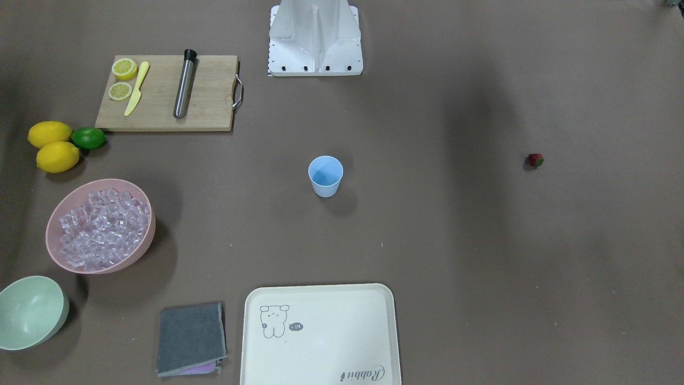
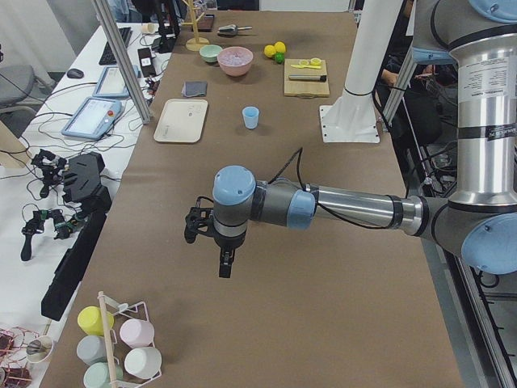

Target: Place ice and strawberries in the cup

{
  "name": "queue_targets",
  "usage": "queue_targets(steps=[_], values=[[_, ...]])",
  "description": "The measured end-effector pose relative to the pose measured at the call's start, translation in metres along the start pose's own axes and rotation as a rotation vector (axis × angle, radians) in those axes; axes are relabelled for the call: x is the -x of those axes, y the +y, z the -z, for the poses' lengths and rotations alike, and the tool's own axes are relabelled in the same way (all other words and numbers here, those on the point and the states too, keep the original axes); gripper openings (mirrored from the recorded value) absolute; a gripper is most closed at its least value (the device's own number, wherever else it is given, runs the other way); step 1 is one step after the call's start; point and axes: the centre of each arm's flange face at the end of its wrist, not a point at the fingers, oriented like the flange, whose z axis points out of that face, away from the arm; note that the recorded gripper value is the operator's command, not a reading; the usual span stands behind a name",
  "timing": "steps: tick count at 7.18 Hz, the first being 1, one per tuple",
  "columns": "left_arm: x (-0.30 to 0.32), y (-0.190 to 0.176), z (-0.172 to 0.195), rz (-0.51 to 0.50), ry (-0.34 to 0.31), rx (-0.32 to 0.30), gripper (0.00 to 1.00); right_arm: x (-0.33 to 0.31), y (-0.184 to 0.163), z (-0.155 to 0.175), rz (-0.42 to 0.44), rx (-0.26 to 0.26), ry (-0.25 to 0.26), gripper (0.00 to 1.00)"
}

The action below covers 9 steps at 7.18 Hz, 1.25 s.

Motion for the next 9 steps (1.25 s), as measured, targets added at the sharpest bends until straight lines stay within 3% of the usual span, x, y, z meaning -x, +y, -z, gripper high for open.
queue_targets(steps=[9], values=[[-0.0003, -0.0007, -0.0004, -0.001, 0.0, 0.001, 0.98, 0.0023, -0.0005, -0.0017, 0.006, 0.004, -0.002, 0.99]])
